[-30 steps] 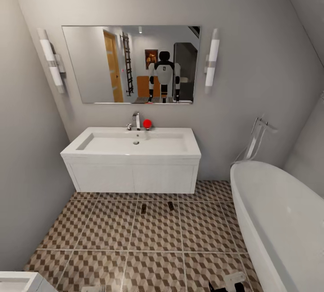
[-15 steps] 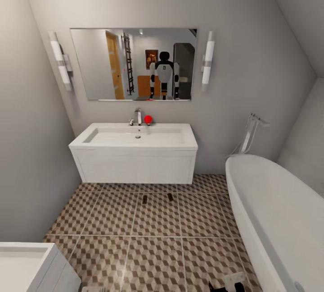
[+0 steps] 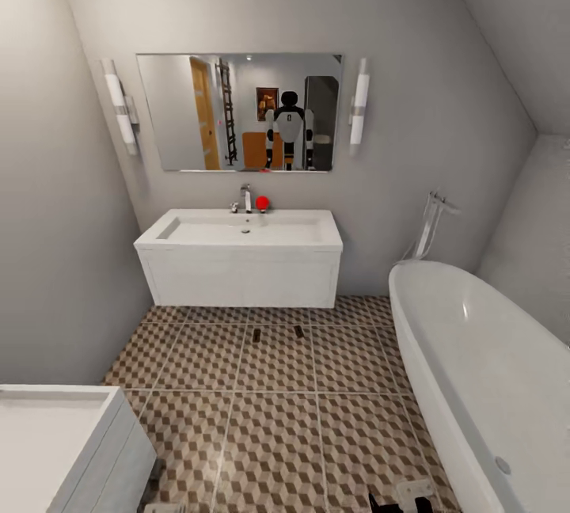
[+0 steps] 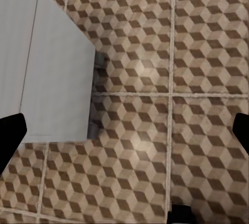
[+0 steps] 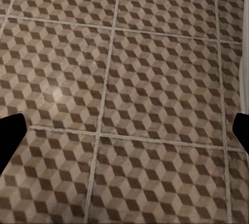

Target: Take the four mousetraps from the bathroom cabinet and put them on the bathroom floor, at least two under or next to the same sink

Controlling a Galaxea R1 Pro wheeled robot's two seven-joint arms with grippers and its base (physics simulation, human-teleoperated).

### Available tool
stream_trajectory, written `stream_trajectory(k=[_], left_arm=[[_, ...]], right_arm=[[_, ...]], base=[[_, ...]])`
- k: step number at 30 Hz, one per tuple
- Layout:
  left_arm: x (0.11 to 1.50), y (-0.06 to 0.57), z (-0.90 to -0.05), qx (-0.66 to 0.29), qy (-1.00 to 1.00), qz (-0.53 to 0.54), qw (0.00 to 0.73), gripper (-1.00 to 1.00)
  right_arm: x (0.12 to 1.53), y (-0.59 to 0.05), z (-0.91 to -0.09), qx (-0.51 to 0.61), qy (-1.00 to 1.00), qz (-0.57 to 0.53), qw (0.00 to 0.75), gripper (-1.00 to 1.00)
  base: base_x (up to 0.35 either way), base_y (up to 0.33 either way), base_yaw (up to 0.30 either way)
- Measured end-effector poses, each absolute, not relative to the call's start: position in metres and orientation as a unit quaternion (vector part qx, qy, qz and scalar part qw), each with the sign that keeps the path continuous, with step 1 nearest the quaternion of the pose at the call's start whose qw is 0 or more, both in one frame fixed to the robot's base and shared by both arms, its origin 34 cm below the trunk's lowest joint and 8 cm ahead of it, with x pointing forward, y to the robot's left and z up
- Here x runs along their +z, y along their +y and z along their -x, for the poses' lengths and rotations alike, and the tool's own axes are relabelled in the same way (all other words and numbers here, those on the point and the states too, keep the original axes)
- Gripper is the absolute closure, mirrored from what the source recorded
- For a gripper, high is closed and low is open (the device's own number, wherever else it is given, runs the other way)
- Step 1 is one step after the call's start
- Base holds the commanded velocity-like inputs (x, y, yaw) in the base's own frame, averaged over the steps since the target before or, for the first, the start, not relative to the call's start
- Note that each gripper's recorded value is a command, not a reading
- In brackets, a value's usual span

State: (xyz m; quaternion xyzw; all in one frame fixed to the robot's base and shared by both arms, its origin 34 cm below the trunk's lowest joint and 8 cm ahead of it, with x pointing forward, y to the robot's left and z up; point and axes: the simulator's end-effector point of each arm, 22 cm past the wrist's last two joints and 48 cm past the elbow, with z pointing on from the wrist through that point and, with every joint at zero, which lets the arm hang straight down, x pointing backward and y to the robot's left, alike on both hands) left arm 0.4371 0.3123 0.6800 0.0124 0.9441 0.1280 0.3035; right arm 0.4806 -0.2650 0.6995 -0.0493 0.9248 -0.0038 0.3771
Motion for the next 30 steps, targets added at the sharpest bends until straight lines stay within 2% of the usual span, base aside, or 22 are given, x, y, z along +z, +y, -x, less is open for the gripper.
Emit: stream_trajectory(k=[19,30], left_arm=[[0.68,0.312,-0.437,0.128,0.944,-0.012,0.304,-1.0],[0.68,0.308,-0.438,0.117,0.945,-0.016,0.305,-1.0]], right_arm=[[0.699,-0.265,-0.481,-0.004,0.925,0.048,0.377,-1.0],[0.701,-0.277,-0.481,-0.024,0.925,0.017,0.379,-1.0]], base=[[-0.336,0.0,0.011],[-0.072,0.0,0.209]])
